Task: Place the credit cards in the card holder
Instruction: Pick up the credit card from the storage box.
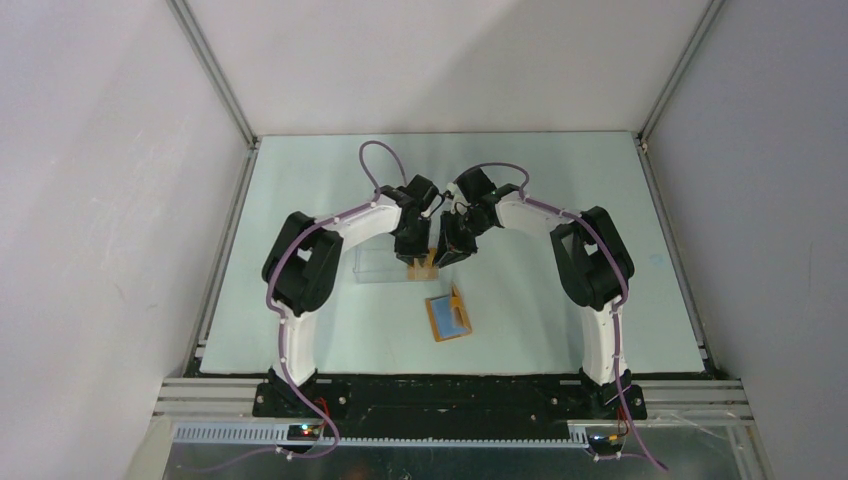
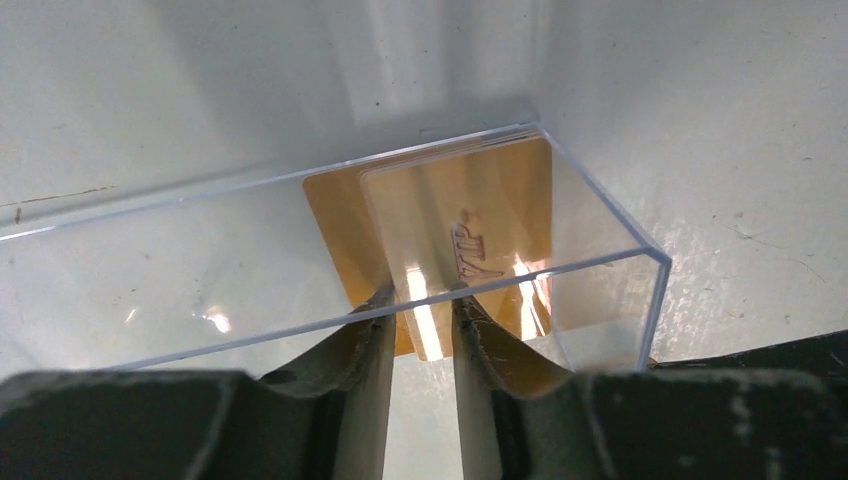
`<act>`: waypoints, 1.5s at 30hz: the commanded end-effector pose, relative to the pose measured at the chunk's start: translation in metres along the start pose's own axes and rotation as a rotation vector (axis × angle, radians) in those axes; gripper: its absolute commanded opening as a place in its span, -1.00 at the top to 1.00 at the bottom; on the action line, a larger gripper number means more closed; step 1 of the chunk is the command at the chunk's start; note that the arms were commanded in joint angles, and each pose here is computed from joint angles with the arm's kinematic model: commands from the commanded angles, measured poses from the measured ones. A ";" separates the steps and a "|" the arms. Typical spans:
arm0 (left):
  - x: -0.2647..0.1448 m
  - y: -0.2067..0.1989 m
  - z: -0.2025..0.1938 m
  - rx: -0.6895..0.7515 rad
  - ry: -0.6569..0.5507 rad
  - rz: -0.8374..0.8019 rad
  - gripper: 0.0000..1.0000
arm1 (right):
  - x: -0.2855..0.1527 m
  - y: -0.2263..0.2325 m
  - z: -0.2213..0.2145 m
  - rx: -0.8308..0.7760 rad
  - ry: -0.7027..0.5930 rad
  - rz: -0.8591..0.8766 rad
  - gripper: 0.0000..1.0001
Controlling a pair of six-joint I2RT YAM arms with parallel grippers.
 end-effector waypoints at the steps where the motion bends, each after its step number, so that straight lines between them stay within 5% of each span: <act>1: 0.002 -0.004 0.004 -0.013 -0.006 -0.028 0.40 | 0.017 -0.026 -0.013 0.025 0.065 -0.098 0.55; 10: -0.014 -0.009 0.008 -0.008 -0.055 -0.040 0.71 | 0.018 -0.026 -0.014 0.026 0.068 -0.099 0.55; 33: -0.040 -0.015 0.013 0.016 -0.141 -0.032 0.81 | 0.019 -0.027 -0.014 0.030 0.075 -0.098 0.55; 45: -0.020 0.005 0.008 -0.078 -0.059 -0.012 0.19 | 0.020 -0.028 -0.015 0.030 0.080 -0.096 0.55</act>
Point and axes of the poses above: each gripper's point midway between its finger pads, its own x axis out along the fingers, its own y axis along the line the jaws close on, z = x × y, the point moved 9 cm from there along -x, back along the fingers, and after that the axes turned 3 degrees about x, right-handed, at the moved point
